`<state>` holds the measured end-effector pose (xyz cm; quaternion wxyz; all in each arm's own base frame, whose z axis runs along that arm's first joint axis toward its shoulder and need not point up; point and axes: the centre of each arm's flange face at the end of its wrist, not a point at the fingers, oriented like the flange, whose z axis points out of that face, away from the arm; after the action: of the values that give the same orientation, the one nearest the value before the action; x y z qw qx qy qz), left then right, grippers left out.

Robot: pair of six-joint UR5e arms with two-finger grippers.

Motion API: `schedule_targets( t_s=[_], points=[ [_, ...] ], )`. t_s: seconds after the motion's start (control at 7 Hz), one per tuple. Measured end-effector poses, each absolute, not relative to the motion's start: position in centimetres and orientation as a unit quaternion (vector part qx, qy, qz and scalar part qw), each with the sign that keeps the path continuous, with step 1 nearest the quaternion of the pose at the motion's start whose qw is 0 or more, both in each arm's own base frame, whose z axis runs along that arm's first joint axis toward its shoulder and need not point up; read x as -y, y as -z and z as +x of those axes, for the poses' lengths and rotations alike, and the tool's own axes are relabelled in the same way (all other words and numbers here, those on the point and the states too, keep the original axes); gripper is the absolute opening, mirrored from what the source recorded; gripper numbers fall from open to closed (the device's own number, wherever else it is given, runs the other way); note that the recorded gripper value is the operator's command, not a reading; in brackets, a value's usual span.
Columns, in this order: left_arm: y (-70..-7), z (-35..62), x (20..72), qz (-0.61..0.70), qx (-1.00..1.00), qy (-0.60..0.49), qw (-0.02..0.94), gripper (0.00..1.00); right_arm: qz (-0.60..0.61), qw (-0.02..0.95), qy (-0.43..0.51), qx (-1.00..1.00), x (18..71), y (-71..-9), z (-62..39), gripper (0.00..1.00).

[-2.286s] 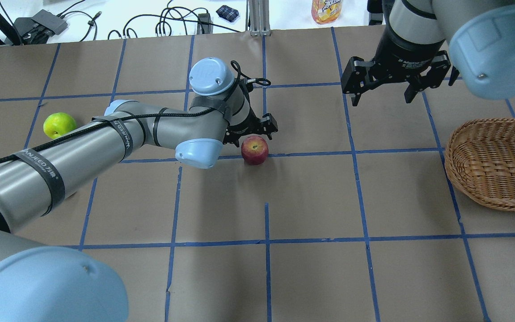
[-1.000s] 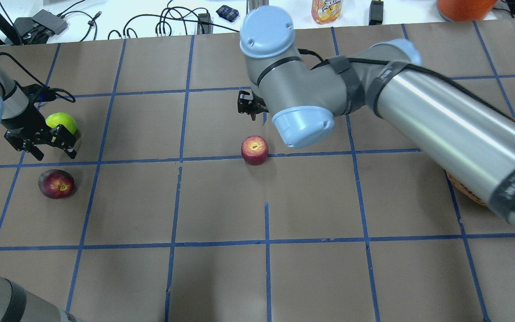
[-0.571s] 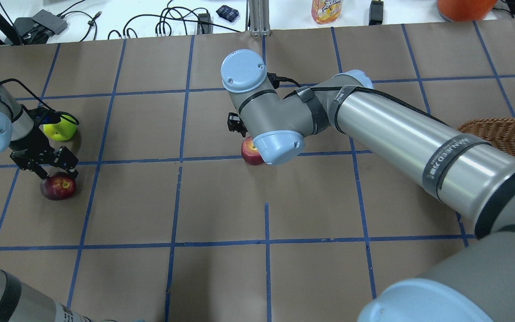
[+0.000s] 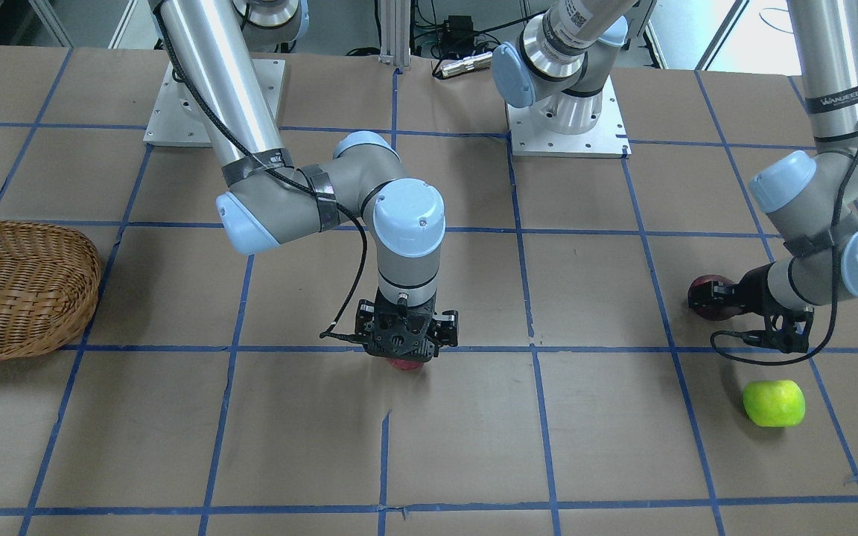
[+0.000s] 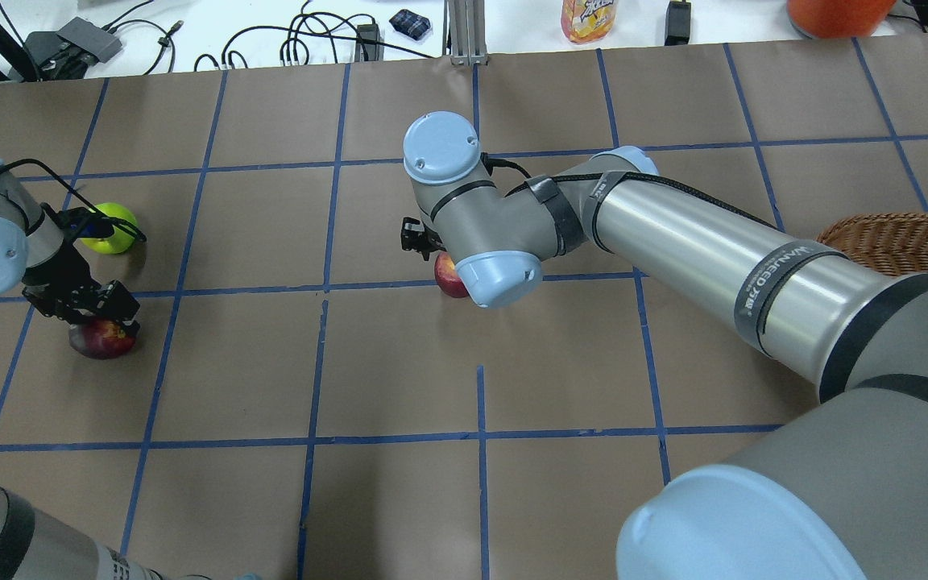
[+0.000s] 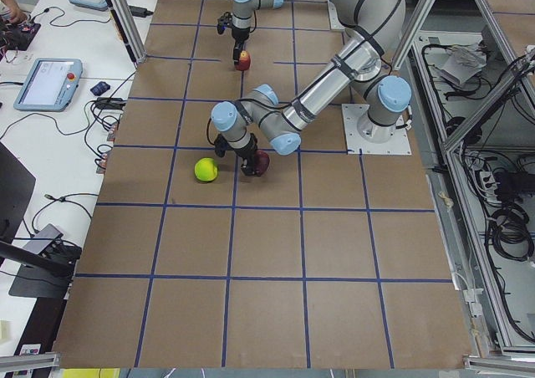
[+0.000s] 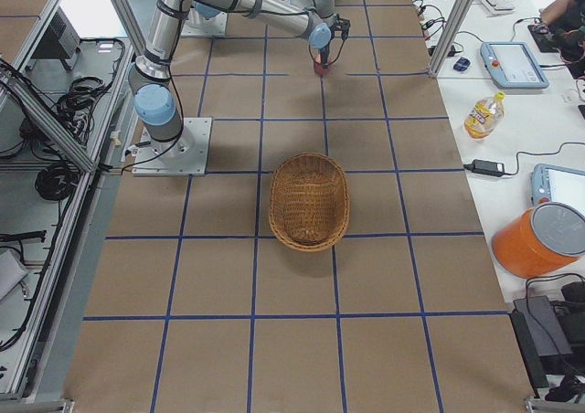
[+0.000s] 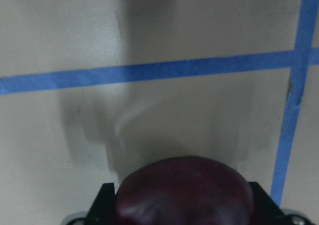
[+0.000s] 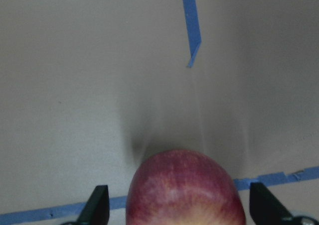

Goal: Put all apples into basket
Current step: 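Drop the red apple in the basket with right gripper while left centers dark apple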

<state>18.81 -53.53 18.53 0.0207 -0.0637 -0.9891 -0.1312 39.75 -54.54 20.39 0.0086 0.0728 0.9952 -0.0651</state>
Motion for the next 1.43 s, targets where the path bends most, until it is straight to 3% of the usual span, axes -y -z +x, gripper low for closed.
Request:
schedule_targets(
  t_s=[0.14, 0.29, 0.71, 1.0, 1.43],
  points=[
    [-19.9, 18.1, 55.0, -0.075, 0.991, 0.113, 0.020, 0.10, 0.071, 0.008, 0.064, -0.995, 54.1, -20.0, 39.6, 0.55],
    [-21.4, 15.9, 57.6, -0.089, 0.992, 0.083, 0.034, 0.10, 0.070, 0.011, 0.069, -0.995, 54.1, -20.0, 39.5, 0.51],
    [-24.6, 1.3, 62.3, -0.108, 0.991, 0.030, 0.078, 0.10, 0.096, 0.021, 0.113, -0.989, 56.1, -27.2, 33.7, 0.53],
    [-24.3, -5.7, 62.7, -0.067, 0.991, 0.029, 0.111, 0.11, 0.103, -0.009, 0.116, -0.988, 56.5, -32.4, 20.4, 0.53],
    [-22.5, -22.3, 61.8, 0.032, 0.993, 0.000, 0.115, 0.15, 0.064, -0.058, 0.082, -0.993, 53.7, -32.7, -3.7, 0.54]
  ],
)
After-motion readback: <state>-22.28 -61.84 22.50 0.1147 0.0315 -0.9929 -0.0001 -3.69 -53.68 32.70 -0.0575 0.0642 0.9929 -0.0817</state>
